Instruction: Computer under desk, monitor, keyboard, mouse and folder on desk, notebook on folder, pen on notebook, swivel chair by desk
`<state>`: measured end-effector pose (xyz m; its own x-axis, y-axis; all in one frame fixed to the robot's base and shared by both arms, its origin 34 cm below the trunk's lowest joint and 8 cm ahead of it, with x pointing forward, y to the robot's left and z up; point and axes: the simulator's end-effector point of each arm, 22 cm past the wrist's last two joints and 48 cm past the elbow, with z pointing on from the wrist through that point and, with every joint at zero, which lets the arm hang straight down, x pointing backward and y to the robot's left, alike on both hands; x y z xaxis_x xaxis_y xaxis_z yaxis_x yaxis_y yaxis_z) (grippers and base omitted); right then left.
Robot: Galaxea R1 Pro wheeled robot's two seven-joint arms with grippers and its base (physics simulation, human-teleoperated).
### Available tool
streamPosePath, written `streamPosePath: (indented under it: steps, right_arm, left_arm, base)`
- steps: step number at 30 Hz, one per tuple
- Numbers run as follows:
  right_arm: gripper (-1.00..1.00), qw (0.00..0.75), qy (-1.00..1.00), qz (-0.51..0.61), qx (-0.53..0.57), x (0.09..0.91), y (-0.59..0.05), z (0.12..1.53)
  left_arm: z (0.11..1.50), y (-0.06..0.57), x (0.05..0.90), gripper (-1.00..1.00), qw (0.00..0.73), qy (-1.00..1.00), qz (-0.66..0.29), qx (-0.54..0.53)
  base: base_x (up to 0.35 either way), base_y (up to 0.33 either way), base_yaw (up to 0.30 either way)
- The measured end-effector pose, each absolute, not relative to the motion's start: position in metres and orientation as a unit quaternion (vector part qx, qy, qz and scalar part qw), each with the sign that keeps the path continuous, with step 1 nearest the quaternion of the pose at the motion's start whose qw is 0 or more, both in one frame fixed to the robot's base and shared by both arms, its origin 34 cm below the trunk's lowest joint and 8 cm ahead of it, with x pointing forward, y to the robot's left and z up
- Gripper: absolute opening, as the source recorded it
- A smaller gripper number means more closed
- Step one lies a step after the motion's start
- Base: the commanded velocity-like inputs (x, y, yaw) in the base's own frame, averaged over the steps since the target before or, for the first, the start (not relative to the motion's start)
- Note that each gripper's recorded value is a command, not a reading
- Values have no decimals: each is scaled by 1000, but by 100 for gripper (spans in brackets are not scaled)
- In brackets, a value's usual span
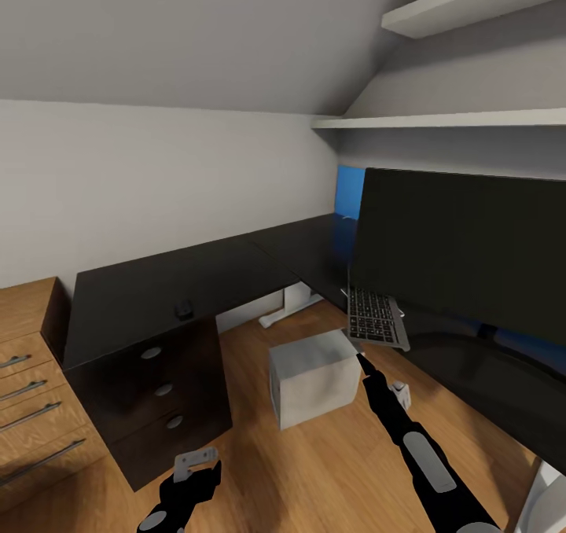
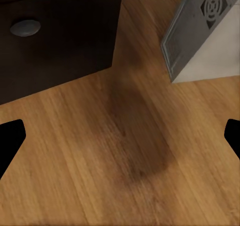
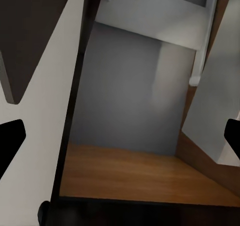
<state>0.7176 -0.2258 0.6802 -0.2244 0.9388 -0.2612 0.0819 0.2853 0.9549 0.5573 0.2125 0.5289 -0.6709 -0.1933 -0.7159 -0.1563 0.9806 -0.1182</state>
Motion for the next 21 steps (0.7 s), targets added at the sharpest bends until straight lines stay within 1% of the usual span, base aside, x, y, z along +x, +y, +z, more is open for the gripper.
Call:
streamPosePath:
  steps: [21]
  right_arm:
    - [100,481,641,446,398,720,-229,693]
  left_arm:
    - [540,213,558,100,393,914,-22,-97]
  base:
    - [0,1,0]
